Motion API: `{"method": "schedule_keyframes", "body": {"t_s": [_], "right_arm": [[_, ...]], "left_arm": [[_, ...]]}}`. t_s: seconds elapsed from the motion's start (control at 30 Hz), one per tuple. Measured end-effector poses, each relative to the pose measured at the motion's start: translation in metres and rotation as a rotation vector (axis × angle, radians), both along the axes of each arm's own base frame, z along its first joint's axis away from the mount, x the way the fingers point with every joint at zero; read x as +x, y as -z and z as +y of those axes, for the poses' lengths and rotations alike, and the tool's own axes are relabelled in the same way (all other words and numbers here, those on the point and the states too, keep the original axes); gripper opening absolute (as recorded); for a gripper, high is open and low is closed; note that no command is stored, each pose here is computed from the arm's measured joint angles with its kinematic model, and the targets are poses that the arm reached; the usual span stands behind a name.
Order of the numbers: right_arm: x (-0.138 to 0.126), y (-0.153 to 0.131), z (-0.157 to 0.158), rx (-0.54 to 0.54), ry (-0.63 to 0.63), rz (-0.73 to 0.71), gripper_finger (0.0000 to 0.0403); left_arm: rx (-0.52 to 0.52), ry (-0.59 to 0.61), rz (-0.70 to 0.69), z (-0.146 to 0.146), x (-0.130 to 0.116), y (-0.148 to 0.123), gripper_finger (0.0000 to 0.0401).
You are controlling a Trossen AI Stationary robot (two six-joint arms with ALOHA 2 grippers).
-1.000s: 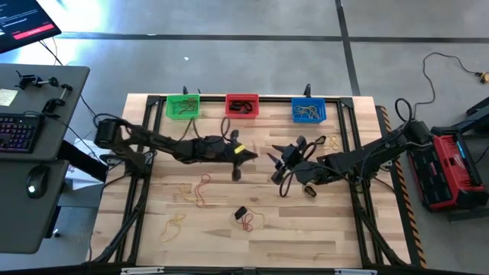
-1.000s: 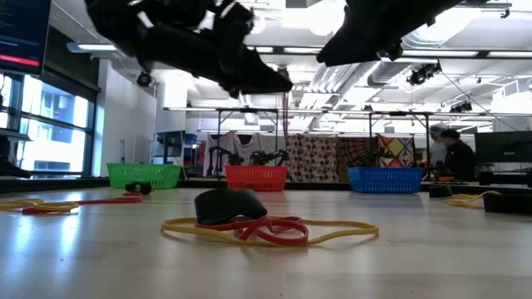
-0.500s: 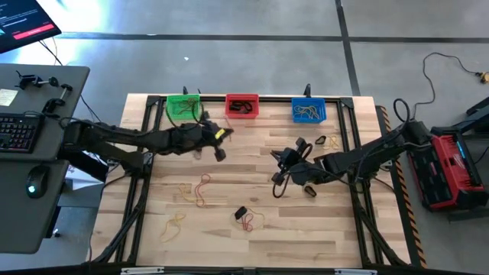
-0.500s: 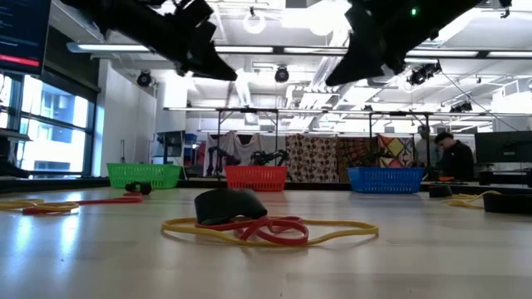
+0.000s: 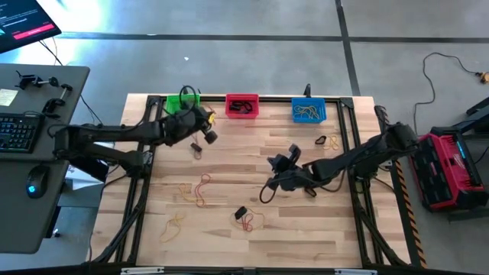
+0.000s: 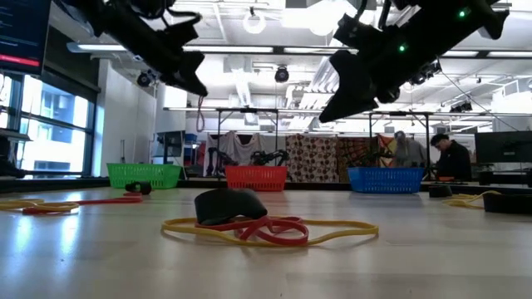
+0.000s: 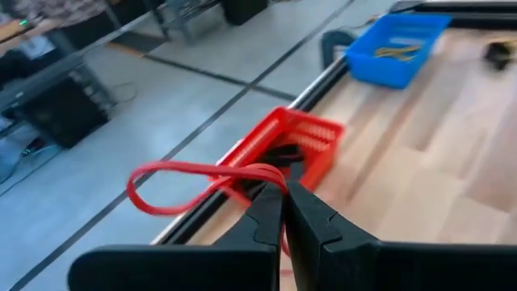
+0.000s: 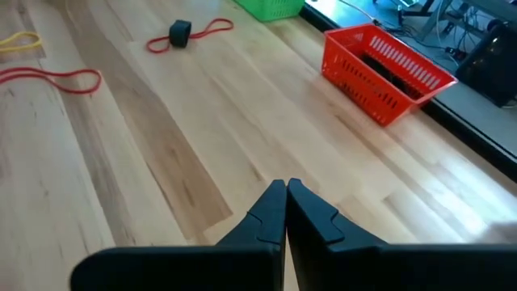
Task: Sort rubber bands into baskets
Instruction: Put the red rubber band into the green bin
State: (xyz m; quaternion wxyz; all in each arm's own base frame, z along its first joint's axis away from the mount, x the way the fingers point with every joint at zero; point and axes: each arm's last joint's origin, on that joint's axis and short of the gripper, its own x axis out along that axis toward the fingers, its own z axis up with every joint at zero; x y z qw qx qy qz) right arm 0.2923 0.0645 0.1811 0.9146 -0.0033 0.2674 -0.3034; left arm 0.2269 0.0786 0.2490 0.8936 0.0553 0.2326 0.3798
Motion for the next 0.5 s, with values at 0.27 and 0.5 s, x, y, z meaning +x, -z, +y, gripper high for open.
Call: {"method": "schedule_keyframes", "body": {"t_s": [0.27,0.5], "right_arm": [[0.001,0.003,0.001,0.003,-0.011,0.012,0.0000],[0.001,0.003,0.001,0.004,-0.014,0.015,0.0000]], "left_arm": [[-0.011,-0.115,0.029,0.025,-0.013,0.002,0.0000],[-0.020,-0.245,0.077,0.047,-0.029,0.005,0.0000]]}}
